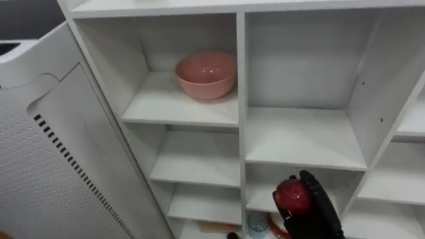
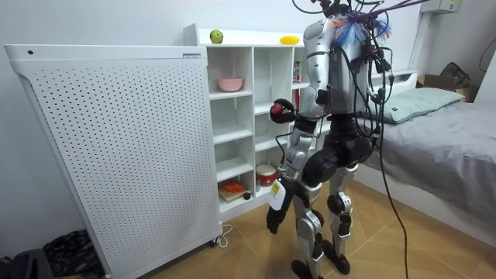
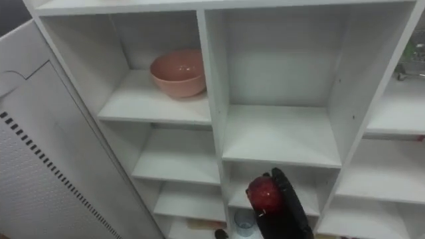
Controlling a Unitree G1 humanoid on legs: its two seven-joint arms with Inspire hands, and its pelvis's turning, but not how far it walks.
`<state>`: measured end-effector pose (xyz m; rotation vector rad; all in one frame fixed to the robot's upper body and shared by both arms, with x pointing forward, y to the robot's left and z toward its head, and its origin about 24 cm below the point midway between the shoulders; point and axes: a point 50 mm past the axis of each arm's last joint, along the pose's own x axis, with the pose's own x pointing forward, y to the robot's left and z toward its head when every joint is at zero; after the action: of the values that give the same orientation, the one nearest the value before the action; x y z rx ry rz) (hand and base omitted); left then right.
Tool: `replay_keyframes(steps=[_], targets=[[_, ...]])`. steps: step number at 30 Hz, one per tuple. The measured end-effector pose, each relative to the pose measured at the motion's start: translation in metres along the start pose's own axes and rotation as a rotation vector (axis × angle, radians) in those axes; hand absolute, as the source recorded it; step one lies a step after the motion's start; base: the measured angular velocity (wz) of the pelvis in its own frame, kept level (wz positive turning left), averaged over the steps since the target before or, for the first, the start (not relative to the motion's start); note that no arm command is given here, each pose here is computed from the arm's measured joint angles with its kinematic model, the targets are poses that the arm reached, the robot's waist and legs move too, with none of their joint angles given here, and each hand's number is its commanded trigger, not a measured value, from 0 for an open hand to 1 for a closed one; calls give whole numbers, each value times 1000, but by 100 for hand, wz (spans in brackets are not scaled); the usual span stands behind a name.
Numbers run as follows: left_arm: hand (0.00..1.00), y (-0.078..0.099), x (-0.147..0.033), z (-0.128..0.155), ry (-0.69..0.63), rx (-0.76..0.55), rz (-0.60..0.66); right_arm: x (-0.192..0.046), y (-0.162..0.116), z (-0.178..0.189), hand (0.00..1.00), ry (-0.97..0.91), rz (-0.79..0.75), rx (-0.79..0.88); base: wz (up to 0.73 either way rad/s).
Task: Arrange fruit in the closet
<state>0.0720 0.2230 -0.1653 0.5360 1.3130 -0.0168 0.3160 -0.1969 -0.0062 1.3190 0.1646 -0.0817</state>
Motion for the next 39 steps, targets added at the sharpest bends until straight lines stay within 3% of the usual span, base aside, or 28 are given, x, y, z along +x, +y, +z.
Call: replay_keyframes(steps=[7,20,32,39], targets=[[0,-7,-2,5,-24,8,-12,19,22,18,100,-82,1,66,6],[0,-5,-3,23,-99,-22,-7,33,55,58,100,-175,-5,58,7],[0,4,-5,20,-146,-1,81,41,85,79,100,-265,-44,115,8],[0,20,-7,17,-178,7,135,42,108,103,100,-332,-63,114,11]])
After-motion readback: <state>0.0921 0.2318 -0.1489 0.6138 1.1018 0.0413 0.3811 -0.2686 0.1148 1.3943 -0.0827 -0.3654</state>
